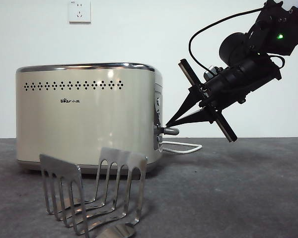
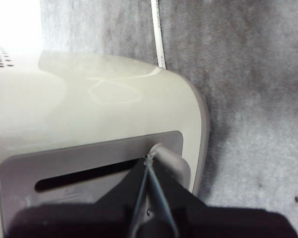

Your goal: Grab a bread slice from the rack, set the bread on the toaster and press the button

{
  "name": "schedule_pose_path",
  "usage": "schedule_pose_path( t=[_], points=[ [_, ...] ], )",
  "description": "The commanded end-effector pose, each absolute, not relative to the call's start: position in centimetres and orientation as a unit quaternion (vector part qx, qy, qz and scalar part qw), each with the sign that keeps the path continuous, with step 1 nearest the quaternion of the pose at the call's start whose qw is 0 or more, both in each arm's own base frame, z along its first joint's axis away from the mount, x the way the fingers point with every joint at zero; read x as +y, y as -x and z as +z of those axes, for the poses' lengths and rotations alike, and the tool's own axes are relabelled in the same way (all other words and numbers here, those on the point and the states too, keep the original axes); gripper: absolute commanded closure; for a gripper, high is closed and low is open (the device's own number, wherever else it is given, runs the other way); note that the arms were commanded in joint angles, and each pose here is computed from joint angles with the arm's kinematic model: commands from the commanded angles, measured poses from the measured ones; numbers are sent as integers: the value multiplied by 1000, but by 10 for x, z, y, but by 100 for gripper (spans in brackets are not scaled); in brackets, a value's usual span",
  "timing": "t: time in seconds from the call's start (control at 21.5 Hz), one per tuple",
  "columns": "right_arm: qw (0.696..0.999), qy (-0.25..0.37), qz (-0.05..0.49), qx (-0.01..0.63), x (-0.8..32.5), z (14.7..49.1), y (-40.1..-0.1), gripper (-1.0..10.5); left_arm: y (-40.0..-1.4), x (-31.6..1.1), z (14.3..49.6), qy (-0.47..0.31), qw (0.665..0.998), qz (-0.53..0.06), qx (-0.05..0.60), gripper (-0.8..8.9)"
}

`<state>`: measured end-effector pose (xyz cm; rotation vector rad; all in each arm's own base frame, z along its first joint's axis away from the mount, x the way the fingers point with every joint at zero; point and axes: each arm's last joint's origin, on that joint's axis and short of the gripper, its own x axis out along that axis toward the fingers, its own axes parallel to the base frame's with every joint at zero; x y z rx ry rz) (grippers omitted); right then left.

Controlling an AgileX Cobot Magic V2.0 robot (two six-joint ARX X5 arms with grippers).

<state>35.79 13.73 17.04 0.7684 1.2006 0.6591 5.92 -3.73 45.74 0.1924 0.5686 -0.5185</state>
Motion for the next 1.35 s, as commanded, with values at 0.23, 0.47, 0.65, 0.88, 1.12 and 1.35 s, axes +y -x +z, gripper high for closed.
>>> schedule_pose_path(
  t=[0.23, 0.47, 0.65, 0.88, 1.12, 1.35],
  points=[
    [691, -331, 236, 598, 135, 135, -346, 954, -59, -37, 457, -91, 923, -251, 277, 821],
    [710, -329, 253, 569, 134, 158, -345, 954, -59, -37, 457, -91, 923, -251, 277, 821],
    [726, -330, 277, 536, 134, 179, -344, 954, -59, -37, 457, -91, 923, -251, 277, 821],
    [746, -318, 303, 500, 132, 207, -338, 954, -59, -37, 457, -91, 923, -251, 277, 821],
    [766, -309, 330, 457, 128, 241, -326, 954, -59, -37, 457, -91, 923, -251, 277, 821],
    [802, -279, 376, 370, 118, 297, -298, 954, -60, -38, 456, -92, 922, -251, 279, 817]
  ],
)
